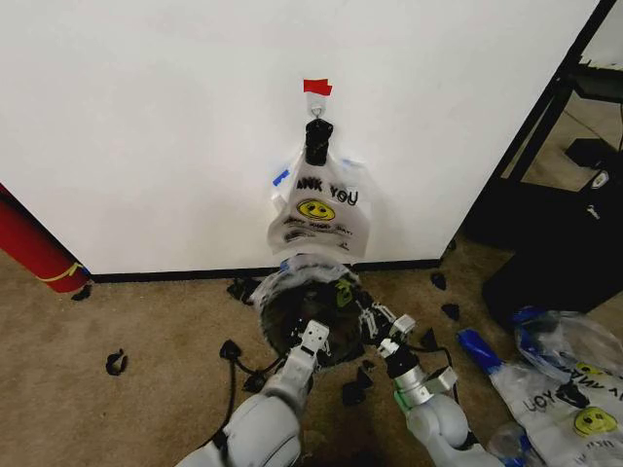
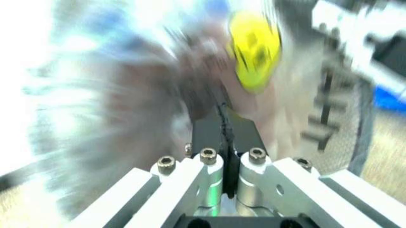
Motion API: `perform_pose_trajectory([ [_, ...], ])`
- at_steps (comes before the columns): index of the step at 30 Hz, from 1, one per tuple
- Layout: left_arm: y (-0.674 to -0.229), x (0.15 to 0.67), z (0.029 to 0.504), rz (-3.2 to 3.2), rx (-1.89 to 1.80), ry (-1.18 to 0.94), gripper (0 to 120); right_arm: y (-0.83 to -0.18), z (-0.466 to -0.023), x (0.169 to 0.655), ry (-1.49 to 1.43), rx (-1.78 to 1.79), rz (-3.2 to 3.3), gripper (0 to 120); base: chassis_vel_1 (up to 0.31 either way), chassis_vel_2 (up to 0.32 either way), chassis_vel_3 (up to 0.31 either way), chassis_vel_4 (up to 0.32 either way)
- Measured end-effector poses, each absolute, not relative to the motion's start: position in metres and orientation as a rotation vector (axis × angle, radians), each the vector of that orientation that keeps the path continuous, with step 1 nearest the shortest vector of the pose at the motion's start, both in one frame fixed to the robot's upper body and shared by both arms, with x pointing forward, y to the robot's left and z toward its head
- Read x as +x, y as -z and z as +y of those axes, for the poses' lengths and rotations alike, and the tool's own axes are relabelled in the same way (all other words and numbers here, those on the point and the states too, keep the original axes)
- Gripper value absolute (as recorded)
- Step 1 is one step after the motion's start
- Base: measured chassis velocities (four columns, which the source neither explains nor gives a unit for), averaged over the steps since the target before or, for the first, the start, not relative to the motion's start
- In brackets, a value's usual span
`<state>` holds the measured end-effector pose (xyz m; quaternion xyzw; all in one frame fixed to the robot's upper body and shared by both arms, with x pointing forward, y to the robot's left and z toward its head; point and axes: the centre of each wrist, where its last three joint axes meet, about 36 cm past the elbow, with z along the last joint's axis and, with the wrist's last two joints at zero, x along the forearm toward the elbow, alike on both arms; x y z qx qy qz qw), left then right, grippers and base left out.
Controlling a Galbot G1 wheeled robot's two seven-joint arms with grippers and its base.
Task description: Pick up the garbage bag from the wall and place it over the trash bin.
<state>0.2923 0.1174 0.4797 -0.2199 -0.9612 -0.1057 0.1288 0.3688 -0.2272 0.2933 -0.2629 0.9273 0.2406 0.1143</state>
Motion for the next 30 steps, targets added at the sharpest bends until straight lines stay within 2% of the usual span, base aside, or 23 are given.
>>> perform_pose_trajectory([
  [1, -0.480, 0.292, 0.117, -2.795, -0.639, 0.307, 0, -0.293, -0.227, 0.369, -0.705, -0.771, 2.719, 1, 0.000, 0.000, 0.000, 0.000],
  [4, -0.507, 0.284, 0.140, -2.849, -0.709, 0.245, 1, -0.297, -0.240, 0.366, -1.029, -0.697, 2.725, 1, 0.000, 0.000, 0.000, 0.000],
  [6, -0.526, 0.278, 0.151, -2.888, -0.790, 0.200, 10, -0.299, -0.248, 0.366, -1.228, -0.623, 2.707, 1, 0.000, 0.000, 0.000, 0.000],
  [12, -0.553, 0.273, 0.165, -2.979, -0.839, 0.182, 29, -0.299, -0.259, 0.367, -1.456, -0.493, 2.646, 1, 0.000, 0.000, 0.000, 0.000],
  [15, -0.549, 0.278, 0.171, -2.976, -0.737, 0.285, 43, -0.306, -0.258, 0.366, -1.582, -0.444, 2.563, 1, 0.000, 0.000, 0.000, 0.000],
  [16, -0.549, 0.278, 0.171, -2.976, -0.737, 0.285, 43, -0.306, -0.258, 0.366, -1.582, -0.444, 2.563, 1, 0.000, 0.000, 0.000, 0.000],
  [19, -0.530, 0.278, 0.170, -2.896, -0.672, 0.322, 55, -0.311, -0.259, 0.365, -1.665, -0.403, 2.492, 1, 0.000, 0.000, 0.000, 0.000],
  [24, -0.517, 0.274, 0.160, -2.818, -0.694, 0.177, 76, -0.311, -0.260, 0.360, -1.729, -0.402, 2.419, 1, 0.000, 0.000, 0.000, 0.000],
  [25, -0.517, 0.274, 0.160, -2.818, -0.694, 0.177, 76, -0.311, -0.260, 0.360, -1.729, -0.402, 2.419, 1, 0.000, 0.000, 0.000, 0.000],
  [30, -0.518, 0.276, 0.157, -2.794, -0.731, 0.075, 95, -0.309, -0.259, 0.355, -1.727, -0.440, 2.399, 1, 0.000, 0.000, 0.000, 0.000],
])
